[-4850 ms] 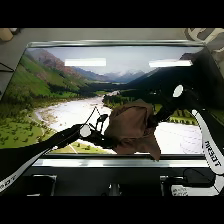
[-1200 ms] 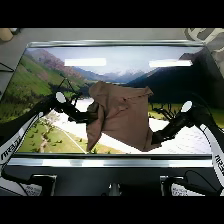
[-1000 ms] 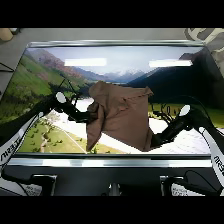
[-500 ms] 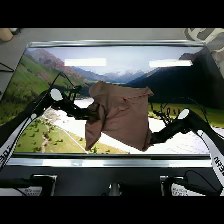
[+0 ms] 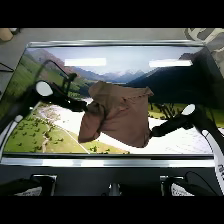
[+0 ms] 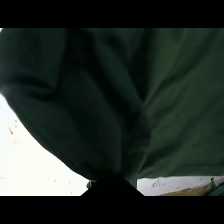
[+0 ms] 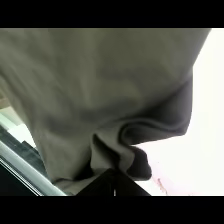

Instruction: Fold the shirts.

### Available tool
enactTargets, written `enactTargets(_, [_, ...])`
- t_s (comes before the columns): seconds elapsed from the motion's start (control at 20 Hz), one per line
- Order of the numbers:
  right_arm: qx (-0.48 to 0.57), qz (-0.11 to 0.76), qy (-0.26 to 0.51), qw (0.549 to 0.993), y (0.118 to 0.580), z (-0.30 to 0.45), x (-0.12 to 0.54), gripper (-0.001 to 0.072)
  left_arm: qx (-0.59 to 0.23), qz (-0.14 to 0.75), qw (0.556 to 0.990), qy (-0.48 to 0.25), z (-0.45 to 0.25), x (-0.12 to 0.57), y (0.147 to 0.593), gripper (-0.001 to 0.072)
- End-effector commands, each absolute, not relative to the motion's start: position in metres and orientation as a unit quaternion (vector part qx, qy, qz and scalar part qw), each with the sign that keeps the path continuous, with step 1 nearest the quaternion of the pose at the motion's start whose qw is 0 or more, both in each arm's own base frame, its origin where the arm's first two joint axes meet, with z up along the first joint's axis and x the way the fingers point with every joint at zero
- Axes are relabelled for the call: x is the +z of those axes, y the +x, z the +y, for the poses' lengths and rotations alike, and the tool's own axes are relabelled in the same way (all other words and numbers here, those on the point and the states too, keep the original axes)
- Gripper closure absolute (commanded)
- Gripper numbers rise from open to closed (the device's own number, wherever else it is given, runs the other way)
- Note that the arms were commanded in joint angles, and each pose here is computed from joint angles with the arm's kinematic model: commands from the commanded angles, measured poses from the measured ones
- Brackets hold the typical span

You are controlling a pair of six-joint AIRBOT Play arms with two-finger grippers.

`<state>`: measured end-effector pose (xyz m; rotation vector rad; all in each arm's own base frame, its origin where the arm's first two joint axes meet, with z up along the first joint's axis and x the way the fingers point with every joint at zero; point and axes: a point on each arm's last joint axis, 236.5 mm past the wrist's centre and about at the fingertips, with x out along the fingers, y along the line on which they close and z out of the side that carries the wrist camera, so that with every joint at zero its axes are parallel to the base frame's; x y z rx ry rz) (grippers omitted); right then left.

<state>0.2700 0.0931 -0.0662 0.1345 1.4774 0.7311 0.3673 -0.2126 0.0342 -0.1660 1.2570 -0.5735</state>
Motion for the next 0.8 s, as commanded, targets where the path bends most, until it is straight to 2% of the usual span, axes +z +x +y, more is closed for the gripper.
enactTargets(0.0, [0.356, 0.527, -0.019, 0.772, 0.311, 0.098, 0.050, 0.0697, -0.262, 0.417, 0.870, -0.010, -0.186, 0.174, 0.391, 0.0688])
enactTargets(0.1, [0.310, 0.375, -0.107, 0.867, 0.332, 0.087, 0.179, 0.0699, -0.209, 0.259, 0.943, -0.008, -0.148, 0.316, 0.382, 0.0688])
enactTargets(0.2, [0.204, 0.183, -0.197, 0.941, 0.313, 0.062, 0.336, 0.0699, -0.178, 0.075, 0.979, -0.065, -0.112, 0.461, 0.333, 0.0688])
enactTargets(0.3, [0.073, -0.001, -0.256, 0.964, 0.251, 0.032, 0.467, 0.0699, -0.184, -0.086, 0.974, -0.099, -0.091, 0.561, 0.262, 0.0688])
enactTargets(0.4, [-0.010, -0.125, -0.267, 0.955, 0.183, 0.016, 0.542, 0.0699, -0.189, -0.188, 0.957, -0.112, -0.075, 0.610, 0.201, 0.0688])
enactTargets(0.45, [-0.029, -0.156, -0.257, 0.953, 0.163, 0.012, 0.557, 0.0699, -0.189, -0.209, 0.953, -0.113, -0.070, 0.619, 0.183, 0.0688])
enactTargets(0.55, [-0.032, -0.151, -0.238, 0.959, 0.157, 0.009, 0.555, 0.0699, -0.190, -0.218, 0.950, -0.114, -0.067, 0.623, 0.170, 0.0688])
enactTargets(0.75, [0.004, -0.023, -0.235, 0.972, 0.210, 0.007, 0.497, 0.0698, -0.178, -0.149, 0.968, -0.097, -0.073, 0.591, 0.203, 0.0688])
